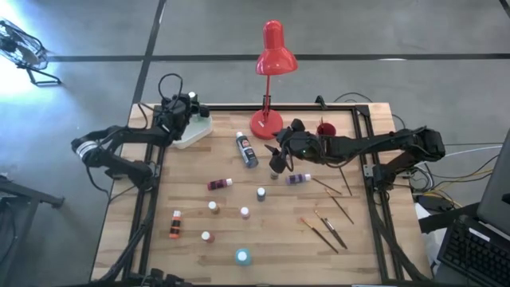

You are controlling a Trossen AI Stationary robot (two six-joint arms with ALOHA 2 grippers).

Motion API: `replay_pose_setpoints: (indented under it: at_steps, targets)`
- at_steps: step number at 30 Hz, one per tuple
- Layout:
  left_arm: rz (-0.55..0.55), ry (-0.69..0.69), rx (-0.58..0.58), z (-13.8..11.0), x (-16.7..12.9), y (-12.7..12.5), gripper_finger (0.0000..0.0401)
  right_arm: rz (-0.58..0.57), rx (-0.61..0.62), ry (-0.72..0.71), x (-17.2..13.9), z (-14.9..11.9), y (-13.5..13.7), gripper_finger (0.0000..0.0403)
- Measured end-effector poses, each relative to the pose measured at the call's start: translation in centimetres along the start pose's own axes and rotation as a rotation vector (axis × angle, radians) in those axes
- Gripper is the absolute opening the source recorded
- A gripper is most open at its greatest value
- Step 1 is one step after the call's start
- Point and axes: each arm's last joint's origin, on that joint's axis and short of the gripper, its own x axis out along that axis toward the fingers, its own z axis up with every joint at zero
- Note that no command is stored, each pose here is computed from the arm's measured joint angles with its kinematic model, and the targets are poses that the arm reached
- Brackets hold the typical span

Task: Pick & Place Paint Supplies
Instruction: Put the green paint bottle into the white bin, then put the black paint bottle into the white bin

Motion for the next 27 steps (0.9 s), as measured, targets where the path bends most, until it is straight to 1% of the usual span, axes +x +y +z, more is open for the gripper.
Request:
replay_pose_setpoints:
  at_steps: [3, 10, 12, 16, 20, 23, 27]
  targets:
    - [0.01, -0.01, -0.01, -0.1, -0.1, 0.1, 0.012, -0.001, -0.002, 0.004, 0.0, -0.1, 0.0, 0.0238]
    - [0.019, -0.011, 0.025, -0.1, -0.1, 0.2, 0.0121, -0.001, 0.005, 0.008, 0.1, -0.3, 0.0, 0.0258]
    - [0.019, -0.01, 0.024, -0.1, -0.1, 0.2, 0.0144, -0.001, 0.008, 0.008, 0.1, -0.3, 0.0, 0.0263]
    - [0.025, -0.002, 0.017, -0.2, -0.2, 0.3, 0.0224, 0.002, 0.007, 0.01, 0.1, -0.4, 0.0, 0.027]
    - [0.011, -0.002, -0.003, -0.2, -0.2, 0.3, 0.0281, 0.002, 0.007, 0.01, 0.1, -0.4, 0.0, 0.0271]
    - [-0.031, -0.011, -0.035, 0.2, -0.4, 0.3, 0.0306, 0.002, 0.007, 0.01, 0.1, -0.4, 0.0, 0.0264]
    - [-0.127, -0.042, -0.091, 1.4, -1.2, 0.4, 0.0317, 0.003, 0.007, 0.01, 0.1, -0.4, 0.0, 0.025]
